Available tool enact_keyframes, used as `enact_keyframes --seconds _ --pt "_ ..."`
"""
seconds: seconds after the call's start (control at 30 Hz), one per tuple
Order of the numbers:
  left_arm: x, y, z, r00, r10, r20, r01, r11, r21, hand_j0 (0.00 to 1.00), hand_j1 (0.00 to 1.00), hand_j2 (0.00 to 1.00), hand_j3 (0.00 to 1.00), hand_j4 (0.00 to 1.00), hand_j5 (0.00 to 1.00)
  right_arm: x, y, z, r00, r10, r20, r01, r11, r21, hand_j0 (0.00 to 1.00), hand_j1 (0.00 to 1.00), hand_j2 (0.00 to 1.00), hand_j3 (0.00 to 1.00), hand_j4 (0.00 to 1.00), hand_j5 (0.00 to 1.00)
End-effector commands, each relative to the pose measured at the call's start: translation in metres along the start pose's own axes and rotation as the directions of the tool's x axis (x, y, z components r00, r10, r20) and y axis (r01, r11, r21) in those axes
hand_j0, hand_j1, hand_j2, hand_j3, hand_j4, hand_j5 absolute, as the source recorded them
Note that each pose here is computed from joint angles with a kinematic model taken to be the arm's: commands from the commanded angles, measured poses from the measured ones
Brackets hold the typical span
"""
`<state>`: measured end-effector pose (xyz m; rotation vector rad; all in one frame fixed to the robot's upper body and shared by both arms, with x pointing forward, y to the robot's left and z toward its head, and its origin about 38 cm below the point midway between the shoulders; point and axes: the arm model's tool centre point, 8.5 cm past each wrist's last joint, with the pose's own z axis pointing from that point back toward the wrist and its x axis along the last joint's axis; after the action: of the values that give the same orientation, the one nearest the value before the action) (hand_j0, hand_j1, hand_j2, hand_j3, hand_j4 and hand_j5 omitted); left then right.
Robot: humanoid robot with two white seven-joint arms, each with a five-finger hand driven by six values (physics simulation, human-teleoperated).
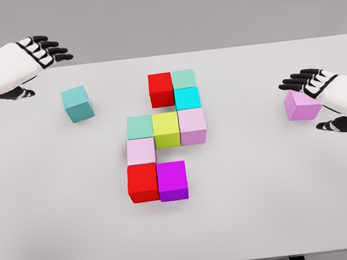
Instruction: Assemble the squares on the desktop into the number 2
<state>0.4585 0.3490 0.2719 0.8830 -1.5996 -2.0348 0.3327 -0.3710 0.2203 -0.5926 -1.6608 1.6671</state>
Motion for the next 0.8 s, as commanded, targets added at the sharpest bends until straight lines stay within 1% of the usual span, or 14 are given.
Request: enact_keyframes --seconds 0.0,0.2,0.27,0.3,0.33,0.4,0.43,0.47,0.5,0.57,0.6,0.63,0.7,0.77 --pt "0.008 -0.010 -0.008 1.000 -0.010 0.024 0.011 1.000 -0.026 1.00 1.00 1.00 1.00 1.00 1.00 0.000 0.000 0.000 1.000 -0.005 0.002 0.005 1.000 0.000 1.00 1.00 1.00 1.00 1.00 1.00" --pt "0.009 -0.011 -0.009 1.000 -0.013 0.026 0.013 0.999 -0.033 1.00 1.00 1.00 1.00 1.00 1.00 0.004 -0.003 -0.006 1.000 -0.015 0.027 0.016 1.000 -0.026 1.00 1.00 1.00 1.00 1.00 1.00" --pt "0.012 -0.015 -0.012 0.999 -0.021 0.042 0.023 0.998 -0.054 1.00 1.00 1.00 1.00 1.00 1.00 0.004 -0.007 -0.005 0.999 -0.031 0.035 0.033 0.997 -0.068 1.00 1.00 1.00 1.00 1.00 1.00" --pt "0.011 -0.018 -0.018 0.999 -0.031 0.044 0.034 0.997 -0.072 1.00 1.00 1.00 1.00 1.00 1.00 0.003 -0.010 -0.004 0.997 -0.060 0.040 0.064 0.992 -0.108 1.00 1.00 1.00 1.00 1.00 1.00" --pt "0.011 -0.020 -0.023 0.999 -0.026 0.045 0.029 0.997 -0.069 1.00 1.00 1.00 1.00 1.00 1.00 0.003 -0.011 -0.004 0.997 -0.064 0.044 0.068 0.991 -0.111 1.00 1.00 1.00 1.00 1.00 1.00" --pt "0.009 -0.022 -0.026 0.999 -0.025 0.043 0.028 0.996 -0.081 1.00 1.00 1.00 1.00 1.00 1.00 0.001 -0.025 -0.005 0.999 -0.022 0.050 0.027 0.994 -0.103 1.00 1.00 1.00 1.00 1.00 1.00" --pt "0.011 -0.022 -0.032 0.998 -0.027 0.053 0.031 0.996 -0.086 1.00 1.00 1.00 1.00 1.00 1.00 -0.005 -0.052 -0.010 0.997 0.054 0.054 -0.049 0.995 -0.091 1.00 1.00 1.00 1.00 1.00 1.00" --pt "0.010 -0.024 -0.034 0.998 -0.033 0.055 0.038 0.994 -0.100 1.00 1.00 1.00 1.00 1.00 1.00 -0.008 -0.055 -0.015 0.995 0.076 0.066 -0.074 0.997 -0.031 1.00 1.00 1.00 1.00 1.00 1.00" --pt "0.008 -0.023 -0.039 0.996 -0.059 0.059 0.066 0.991 -0.116 1.00 1.00 1.00 1.00 1.00 1.00 -0.009 -0.049 -0.024 0.993 0.083 0.083 -0.087 0.995 0.051 1.00 1.00 1.00 1.00 1.00 1.00" --pt "0.005 -0.023 -0.046 0.994 -0.087 0.060 0.095 0.986 -0.134 1.00 1.00 1.00 1.00 1.00 1.00 -0.024 -0.043 -0.047 0.992 0.084 0.093 -0.101 0.974 0.203 1.00 1.00 1.00 1.00 1.00 1.00" --pt "0.004 -0.021 -0.047 0.994 -0.091 0.061 0.099 0.986 -0.135 1.00 1.00 1.00 1.00 1.00 1.00 -0.038 -0.046 -0.050 0.993 0.096 0.070 -0.111 0.959 0.259 1.00 1.00 1.00 1.00 1.00 1.00" --pt "0.004 -0.020 -0.047 0.994 -0.095 0.060 0.102 0.986 -0.133 1.00 1.00 1.00 1.00 1.00 1.00 -0.048 -0.052 -0.050 0.992 0.118 0.054 -0.129 0.946 0.298 1.00 1.00 1.00 1.00 1.00 1.00" --pt "0.004 -0.021 -0.049 0.990 -0.122 0.070 0.132 0.980 -0.152 1.00 1.00 1.00 1.00 1.00 1.00 -0.053 -0.072 -0.046 0.981 0.190 0.046 -0.194 0.923 0.332 1.00 1.00 1.00 1.00 1.00 1.00" --pt "0.006 -0.020 -0.051 0.987 -0.135 0.084 0.147 0.976 -0.162 1.00 1.00 1.00 1.00 1.00 1.00 -0.055 -0.075 -0.043 0.975 0.220 0.040 -0.220 0.908 0.357 1.00 1.00 1.00 1.00 1.00 1.00"
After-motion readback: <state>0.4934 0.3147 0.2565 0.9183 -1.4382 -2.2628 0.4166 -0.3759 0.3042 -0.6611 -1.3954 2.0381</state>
